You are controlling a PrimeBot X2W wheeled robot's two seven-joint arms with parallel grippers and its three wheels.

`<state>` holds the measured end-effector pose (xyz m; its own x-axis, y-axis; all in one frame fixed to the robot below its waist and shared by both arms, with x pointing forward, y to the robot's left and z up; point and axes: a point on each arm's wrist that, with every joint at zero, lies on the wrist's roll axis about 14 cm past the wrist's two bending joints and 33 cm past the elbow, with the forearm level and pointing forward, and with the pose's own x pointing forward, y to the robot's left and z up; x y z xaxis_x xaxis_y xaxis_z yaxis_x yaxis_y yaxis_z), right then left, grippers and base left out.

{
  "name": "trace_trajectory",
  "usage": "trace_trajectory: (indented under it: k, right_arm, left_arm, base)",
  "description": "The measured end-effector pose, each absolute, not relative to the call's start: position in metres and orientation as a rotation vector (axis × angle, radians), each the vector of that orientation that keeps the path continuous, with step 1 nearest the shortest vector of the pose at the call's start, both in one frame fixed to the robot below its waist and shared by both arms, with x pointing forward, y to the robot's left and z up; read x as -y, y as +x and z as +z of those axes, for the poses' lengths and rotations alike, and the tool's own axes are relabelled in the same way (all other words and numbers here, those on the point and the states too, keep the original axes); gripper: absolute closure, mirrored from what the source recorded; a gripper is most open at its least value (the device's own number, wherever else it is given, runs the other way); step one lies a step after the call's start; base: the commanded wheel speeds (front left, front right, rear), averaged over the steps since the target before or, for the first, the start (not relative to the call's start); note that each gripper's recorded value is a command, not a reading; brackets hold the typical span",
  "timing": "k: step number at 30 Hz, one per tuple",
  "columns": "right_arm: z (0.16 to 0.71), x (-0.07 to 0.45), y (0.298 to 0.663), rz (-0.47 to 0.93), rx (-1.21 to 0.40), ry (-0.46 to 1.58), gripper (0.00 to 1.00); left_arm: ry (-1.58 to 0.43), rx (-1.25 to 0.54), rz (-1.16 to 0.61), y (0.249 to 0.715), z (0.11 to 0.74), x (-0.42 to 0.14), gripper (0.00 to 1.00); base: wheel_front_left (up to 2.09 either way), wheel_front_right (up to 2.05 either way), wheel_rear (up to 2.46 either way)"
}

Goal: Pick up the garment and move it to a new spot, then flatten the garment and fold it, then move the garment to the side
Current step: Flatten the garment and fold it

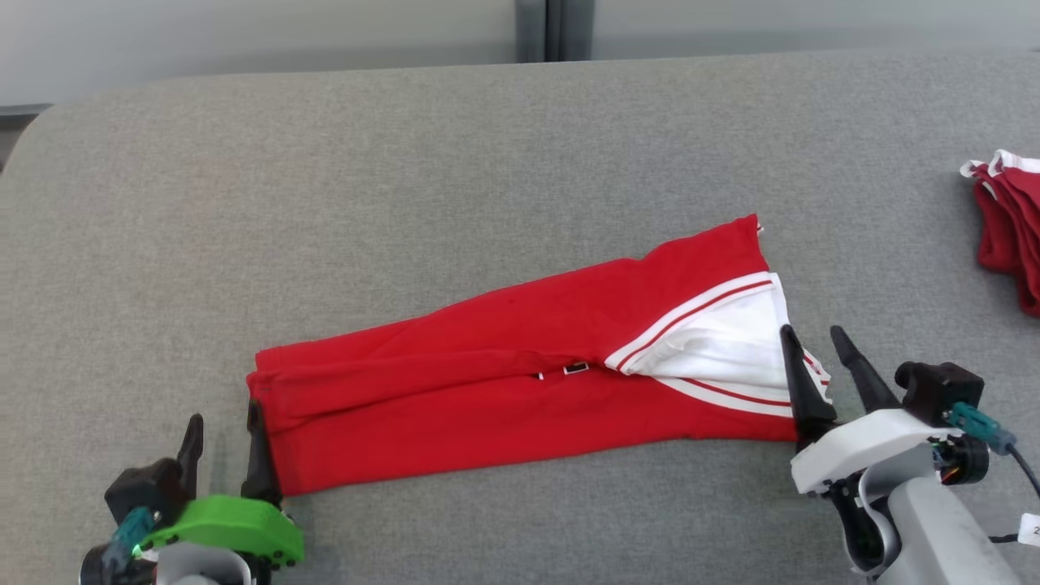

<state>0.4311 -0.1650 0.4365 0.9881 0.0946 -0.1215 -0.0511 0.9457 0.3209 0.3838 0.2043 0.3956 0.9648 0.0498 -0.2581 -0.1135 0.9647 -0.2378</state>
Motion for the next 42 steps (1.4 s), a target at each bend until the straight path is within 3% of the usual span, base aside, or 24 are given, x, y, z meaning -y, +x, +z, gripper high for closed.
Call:
trace_trajectory:
  k: [8, 13, 19, 20, 21, 27, 37, 42]
  right_arm:
    - [0.460, 0.164, 0.463, 0.123, -0.102, 0.247, 0.00]
    - [0.432, 0.154, 0.473, 0.146, -0.257, 0.193, 0.00]
    - [0.384, 0.134, 0.460, 0.165, -0.450, 0.199, 0.00]
    - [0.377, 0.127, 0.456, 0.186, -0.483, 0.199, 0.53]
    - [0.375, 0.125, 0.455, 0.190, -0.490, 0.203, 0.98]
    - [0.380, 0.149, 0.454, 0.124, -0.426, 0.216, 1.00]
    - [0.425, 0.272, 0.447, -0.184, -0.208, 0.172, 1.00]
    - [0.463, 0.272, 0.447, -0.183, -0.076, 0.151, 1.00]
  left_arm:
    - [-0.269, -0.212, 0.114, 0.371, 0.407, -0.210, 0.00]
    - [-0.276, -0.198, 0.104, 0.373, 0.412, -0.205, 0.00]
    - [-0.279, -0.184, 0.109, 0.376, 0.417, -0.206, 0.00]
    - [-0.282, -0.184, 0.113, 0.376, 0.416, -0.207, 0.00]
    - [-0.283, -0.185, 0.113, 0.376, 0.416, -0.207, 0.00]
    - [-0.286, -0.189, 0.093, 0.379, 0.415, -0.200, 0.00]
    - [-0.293, -0.192, -0.029, 0.391, 0.417, -0.161, 0.00]
    - [-0.300, -0.188, -0.080, 0.396, 0.421, -0.143, 0.00]
  base:
    - [0.00, 0.00, 0.00]
    - [0.00, 0.00, 0.00]
    - [0.00, 0.00, 0.00]
    - [0.00, 0.00, 0.00]
    - [0.00, 0.00, 0.00]
    - [0.00, 0.00, 0.00]
    - [0.00, 0.00, 0.00]
    - [0.00, 0.00, 0.00]
